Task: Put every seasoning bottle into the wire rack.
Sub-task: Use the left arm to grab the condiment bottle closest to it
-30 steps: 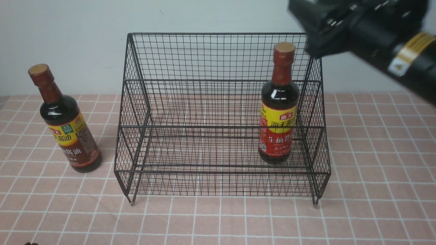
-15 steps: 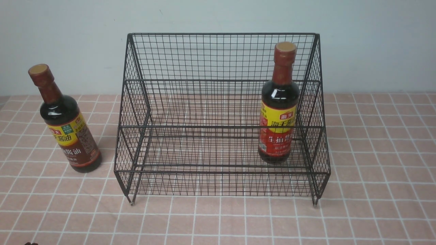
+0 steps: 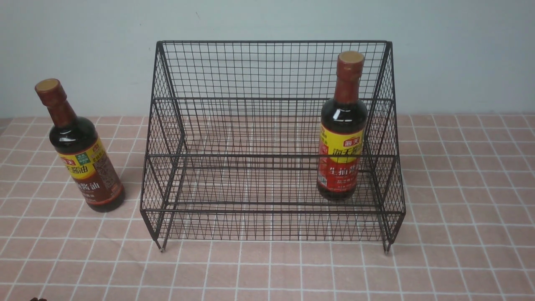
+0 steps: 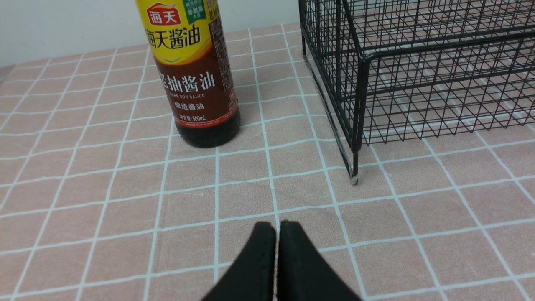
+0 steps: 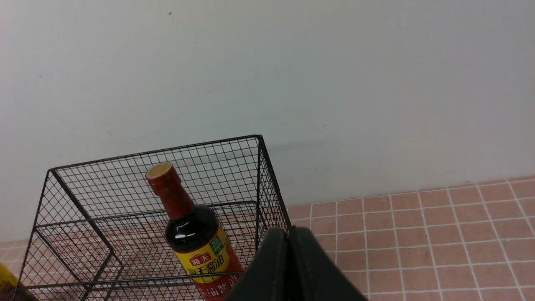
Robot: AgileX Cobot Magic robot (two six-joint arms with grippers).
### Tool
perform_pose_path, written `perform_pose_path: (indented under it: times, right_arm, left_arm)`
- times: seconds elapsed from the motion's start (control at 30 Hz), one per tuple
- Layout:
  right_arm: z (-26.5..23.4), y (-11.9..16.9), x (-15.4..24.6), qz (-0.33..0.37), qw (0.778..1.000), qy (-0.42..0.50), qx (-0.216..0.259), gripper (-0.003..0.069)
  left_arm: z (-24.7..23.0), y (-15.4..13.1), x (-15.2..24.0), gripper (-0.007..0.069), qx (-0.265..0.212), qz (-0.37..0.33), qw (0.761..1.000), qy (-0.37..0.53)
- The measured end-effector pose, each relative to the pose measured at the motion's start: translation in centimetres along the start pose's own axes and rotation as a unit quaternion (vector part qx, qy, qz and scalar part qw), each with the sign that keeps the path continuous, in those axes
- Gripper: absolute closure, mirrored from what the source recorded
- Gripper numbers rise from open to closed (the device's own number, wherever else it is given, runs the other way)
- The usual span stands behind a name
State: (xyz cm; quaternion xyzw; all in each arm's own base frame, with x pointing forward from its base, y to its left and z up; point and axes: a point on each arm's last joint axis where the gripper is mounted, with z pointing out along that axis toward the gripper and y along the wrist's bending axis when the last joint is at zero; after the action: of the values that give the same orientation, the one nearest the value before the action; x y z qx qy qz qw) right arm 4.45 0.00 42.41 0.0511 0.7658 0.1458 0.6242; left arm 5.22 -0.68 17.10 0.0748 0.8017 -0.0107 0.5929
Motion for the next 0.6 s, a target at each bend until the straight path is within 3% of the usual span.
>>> perform_pose_path:
  times: [0.17, 0.37, 0.6]
  right_arm:
    - [0.0, 0.4, -0.1, -0.032, 0.999, -0.007, -0.024, 0.0672]
    - [-0.1, 2.2, -0.7, -0.105, 0.985, -0.062, -0.119, 0.0672]
    - [0.7, 2.9, -0.2, -0.122, 0.975, -0.100, -0.159, 0.0672]
  left_arm:
    - [0.0, 0.0, 0.0, 0.0632, 0.000, 0.000, 1.000, 0.000]
    - [0.0, 0.0, 0.0, 0.0632, 0.000, 0.000, 1.000, 0.000]
    - [0.0, 0.0, 0.0, 0.0632, 0.000, 0.000, 1.000, 0.000]
